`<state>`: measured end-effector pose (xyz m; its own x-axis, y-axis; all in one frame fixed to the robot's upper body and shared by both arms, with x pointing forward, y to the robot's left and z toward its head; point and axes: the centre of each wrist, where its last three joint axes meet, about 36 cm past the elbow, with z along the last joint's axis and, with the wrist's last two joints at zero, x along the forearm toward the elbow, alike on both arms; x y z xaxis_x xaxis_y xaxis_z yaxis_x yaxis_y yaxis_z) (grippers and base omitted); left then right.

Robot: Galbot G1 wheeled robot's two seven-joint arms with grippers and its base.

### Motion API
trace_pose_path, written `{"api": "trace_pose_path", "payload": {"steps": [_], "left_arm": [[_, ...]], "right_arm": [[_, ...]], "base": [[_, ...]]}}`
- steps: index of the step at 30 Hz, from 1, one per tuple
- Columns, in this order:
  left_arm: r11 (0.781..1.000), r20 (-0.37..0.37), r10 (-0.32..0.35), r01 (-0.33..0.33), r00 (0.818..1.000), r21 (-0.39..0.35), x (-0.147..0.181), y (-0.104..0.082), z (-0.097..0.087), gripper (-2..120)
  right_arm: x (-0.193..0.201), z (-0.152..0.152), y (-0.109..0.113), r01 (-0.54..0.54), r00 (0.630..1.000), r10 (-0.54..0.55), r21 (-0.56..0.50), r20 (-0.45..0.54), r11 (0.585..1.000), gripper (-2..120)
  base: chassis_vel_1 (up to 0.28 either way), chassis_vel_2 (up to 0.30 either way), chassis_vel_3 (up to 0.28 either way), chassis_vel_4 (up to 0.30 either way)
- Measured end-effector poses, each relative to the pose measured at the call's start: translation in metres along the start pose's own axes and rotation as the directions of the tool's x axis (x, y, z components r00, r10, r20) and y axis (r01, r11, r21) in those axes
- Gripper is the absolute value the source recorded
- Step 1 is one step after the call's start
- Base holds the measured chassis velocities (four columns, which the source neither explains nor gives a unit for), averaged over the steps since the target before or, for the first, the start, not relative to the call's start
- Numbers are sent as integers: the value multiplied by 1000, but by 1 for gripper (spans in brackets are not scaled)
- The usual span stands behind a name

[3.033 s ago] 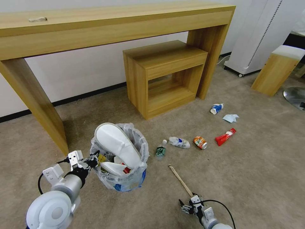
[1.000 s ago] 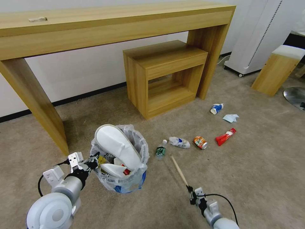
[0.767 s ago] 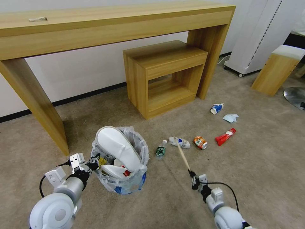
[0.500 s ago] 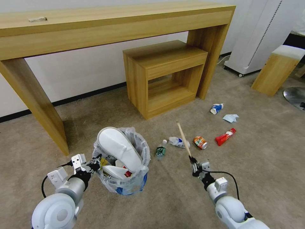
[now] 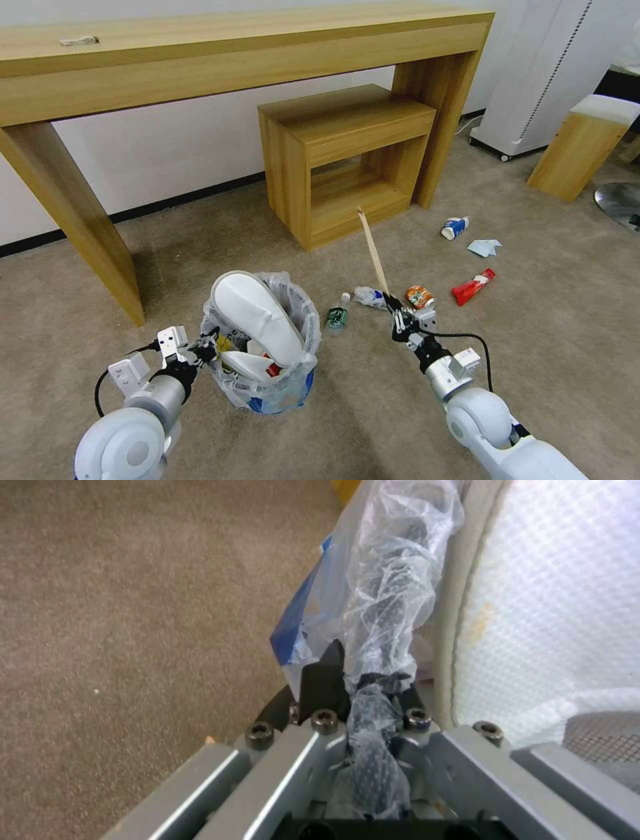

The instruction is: Pick up the trash bin and place the garbage on the floor into it.

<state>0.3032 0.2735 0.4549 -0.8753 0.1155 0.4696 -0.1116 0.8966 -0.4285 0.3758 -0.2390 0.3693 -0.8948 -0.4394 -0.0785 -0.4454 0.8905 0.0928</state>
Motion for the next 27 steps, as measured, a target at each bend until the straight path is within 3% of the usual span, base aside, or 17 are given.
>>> {"api": "trace_pose_path", "payload": {"steps": [11,17,27], "left_arm": [[1000,-20,4,-4,1000,-6,-3,-2,6,1],[1000,-28,6,-6,1000,-7,-5,-4,10,1],[1000,-29,9,-9,1000,-6,-6,-5,10,1]], "right_arm": [[-20,-24,24,102,991,-97,-48,94,994,0],[-38,-41,46,204,967,-182,-111,175,973,0],[-42,-43,75,316,940,-286,-150,188,937,0]], "base": [[0,0,0,0],[0,0,0,0],[0,0,0,0]]}}
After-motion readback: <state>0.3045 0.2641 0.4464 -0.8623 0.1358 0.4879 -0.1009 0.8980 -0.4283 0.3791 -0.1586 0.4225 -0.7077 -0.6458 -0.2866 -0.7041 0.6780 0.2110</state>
